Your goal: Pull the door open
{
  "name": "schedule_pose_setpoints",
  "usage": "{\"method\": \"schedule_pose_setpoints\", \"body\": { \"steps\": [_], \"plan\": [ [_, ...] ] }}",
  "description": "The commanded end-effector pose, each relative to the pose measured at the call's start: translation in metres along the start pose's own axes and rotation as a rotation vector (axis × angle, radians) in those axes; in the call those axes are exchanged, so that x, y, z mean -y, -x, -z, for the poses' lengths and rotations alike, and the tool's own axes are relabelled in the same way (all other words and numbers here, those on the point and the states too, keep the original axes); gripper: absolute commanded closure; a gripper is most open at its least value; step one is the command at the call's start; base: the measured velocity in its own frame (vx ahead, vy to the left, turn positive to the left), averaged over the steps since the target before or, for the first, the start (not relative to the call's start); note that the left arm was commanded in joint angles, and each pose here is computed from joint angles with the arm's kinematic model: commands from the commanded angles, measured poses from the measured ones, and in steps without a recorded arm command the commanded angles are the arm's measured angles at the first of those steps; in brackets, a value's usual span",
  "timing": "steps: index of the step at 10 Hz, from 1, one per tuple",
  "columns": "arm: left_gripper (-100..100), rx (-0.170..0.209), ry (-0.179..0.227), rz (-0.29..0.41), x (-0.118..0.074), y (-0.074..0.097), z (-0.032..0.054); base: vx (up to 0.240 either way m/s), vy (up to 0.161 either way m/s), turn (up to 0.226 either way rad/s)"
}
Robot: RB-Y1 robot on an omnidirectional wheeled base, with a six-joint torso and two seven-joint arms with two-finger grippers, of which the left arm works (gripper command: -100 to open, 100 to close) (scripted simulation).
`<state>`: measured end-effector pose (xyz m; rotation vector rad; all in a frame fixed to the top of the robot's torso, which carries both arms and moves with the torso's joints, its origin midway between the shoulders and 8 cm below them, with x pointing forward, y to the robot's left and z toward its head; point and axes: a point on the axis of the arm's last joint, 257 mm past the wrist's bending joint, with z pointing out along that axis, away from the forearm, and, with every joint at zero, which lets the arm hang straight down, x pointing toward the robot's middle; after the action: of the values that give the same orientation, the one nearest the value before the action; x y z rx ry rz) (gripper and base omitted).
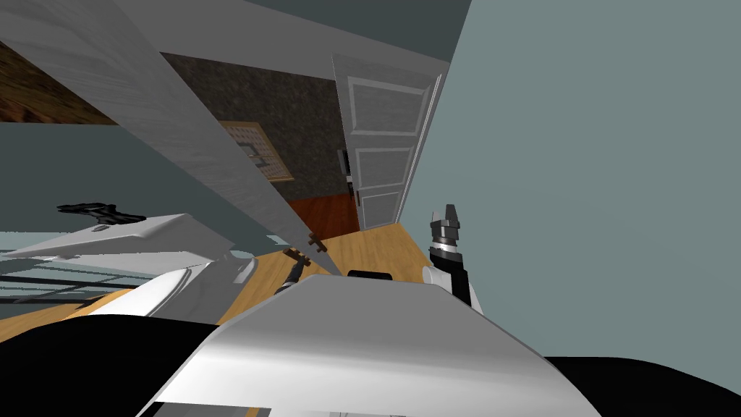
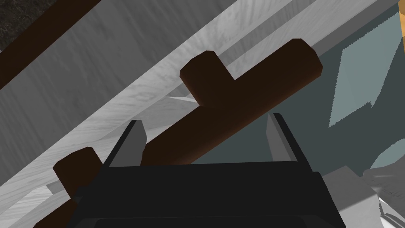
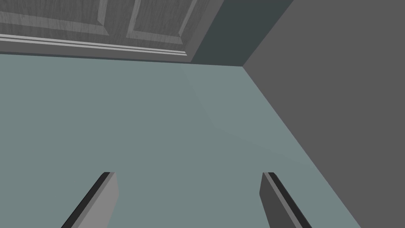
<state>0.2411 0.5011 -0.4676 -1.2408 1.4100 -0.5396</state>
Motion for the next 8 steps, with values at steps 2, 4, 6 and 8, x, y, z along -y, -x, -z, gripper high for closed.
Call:
{"method": "schedule_pose_setpoints", "body": {
  "steps": [2, 4, 6, 8],
  "plan": [
    [100, 0.007, -0.034, 0.046, 0.0149, -0.0013, -0.0097, -0.007, 0.007, 0.001],
    [100, 0.007, -0.034, 0.046, 0.0149, -0.0013, -0.0097, -0.003, -0.001, 0.002],
    [100, 0.007, -0.034, 0.046, 0.0149, -0.0013, -0.0097, 0.004, -0.001, -0.003],
    [100, 0.007, -0.034, 0.046, 0.0149, -0.0013, -0.0097, -0.001, -0.005, 0.007]
  ]
}}
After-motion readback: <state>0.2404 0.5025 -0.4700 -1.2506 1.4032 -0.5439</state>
